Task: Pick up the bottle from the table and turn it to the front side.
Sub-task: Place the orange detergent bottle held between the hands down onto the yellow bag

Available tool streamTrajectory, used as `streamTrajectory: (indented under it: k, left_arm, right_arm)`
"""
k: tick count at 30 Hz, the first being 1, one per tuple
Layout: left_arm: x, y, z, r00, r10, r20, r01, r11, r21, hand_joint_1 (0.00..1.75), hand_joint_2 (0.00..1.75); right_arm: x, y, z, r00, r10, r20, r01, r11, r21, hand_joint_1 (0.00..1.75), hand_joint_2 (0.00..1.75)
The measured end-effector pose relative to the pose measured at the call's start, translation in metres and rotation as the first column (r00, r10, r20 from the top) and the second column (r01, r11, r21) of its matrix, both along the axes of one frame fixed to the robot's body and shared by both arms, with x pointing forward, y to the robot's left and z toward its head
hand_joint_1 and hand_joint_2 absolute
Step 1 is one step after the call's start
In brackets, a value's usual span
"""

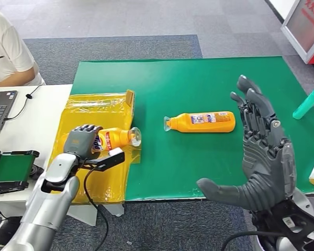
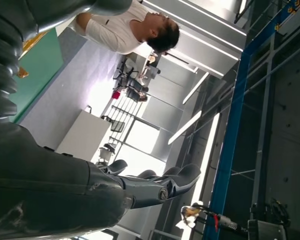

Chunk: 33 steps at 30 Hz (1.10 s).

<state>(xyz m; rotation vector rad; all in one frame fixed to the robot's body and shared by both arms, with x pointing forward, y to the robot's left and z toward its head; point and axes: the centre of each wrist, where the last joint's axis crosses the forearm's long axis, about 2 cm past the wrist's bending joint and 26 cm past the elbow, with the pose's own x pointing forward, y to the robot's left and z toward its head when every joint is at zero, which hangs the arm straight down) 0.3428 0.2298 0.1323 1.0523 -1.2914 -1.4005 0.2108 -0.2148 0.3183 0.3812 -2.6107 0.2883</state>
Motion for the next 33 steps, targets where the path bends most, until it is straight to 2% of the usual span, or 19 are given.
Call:
streamTrajectory:
  k: [4,5,8,9,12,21,33]
  left_arm:
    - [-0.003,-0.006,-0.012,0.999,-0.013,-0.031,0.012,1.000,-0.020,1.75,1.75]
    - [-0.004,-0.007,-0.015,0.999,-0.014,-0.038,0.013,1.000,-0.025,1.40,1.75]
    - [-0.007,-0.011,-0.022,0.999,-0.010,-0.047,0.008,0.999,-0.043,0.10,1.75]
    - [-0.007,-0.012,-0.025,0.999,-0.006,-0.048,0.004,0.999,-0.048,0.00,1.31]
    - [-0.011,-0.015,-0.033,0.998,0.005,-0.067,-0.008,0.998,-0.055,0.00,0.00]
    - [-0.018,-0.017,-0.052,0.993,0.016,-0.120,-0.023,0.998,-0.059,0.00,0.00]
    - [-0.018,-0.015,-0.050,0.993,0.023,-0.114,-0.035,0.994,-0.108,0.00,0.00]
  right_arm:
    - [-0.001,0.000,-0.002,1.000,0.002,0.009,-0.002,1.000,0.000,0.00,1.75]
    - [-0.001,0.001,-0.002,1.000,0.002,0.010,-0.002,1.000,0.001,0.00,1.75]
    - [-0.002,0.000,-0.004,1.000,0.000,0.016,0.000,1.000,0.003,0.00,1.75]
    - [-0.003,0.000,-0.005,1.000,-0.002,0.017,0.002,1.000,0.003,0.00,1.75]
    - [-0.004,0.000,-0.008,1.000,-0.008,0.014,0.008,1.000,0.003,0.00,1.75]
    - [-0.006,-0.002,-0.016,1.000,-0.010,0.002,0.010,1.000,0.006,0.00,1.75]
    - [-0.006,-0.006,-0.018,1.000,-0.025,-0.004,0.025,1.000,0.001,0.00,1.75]
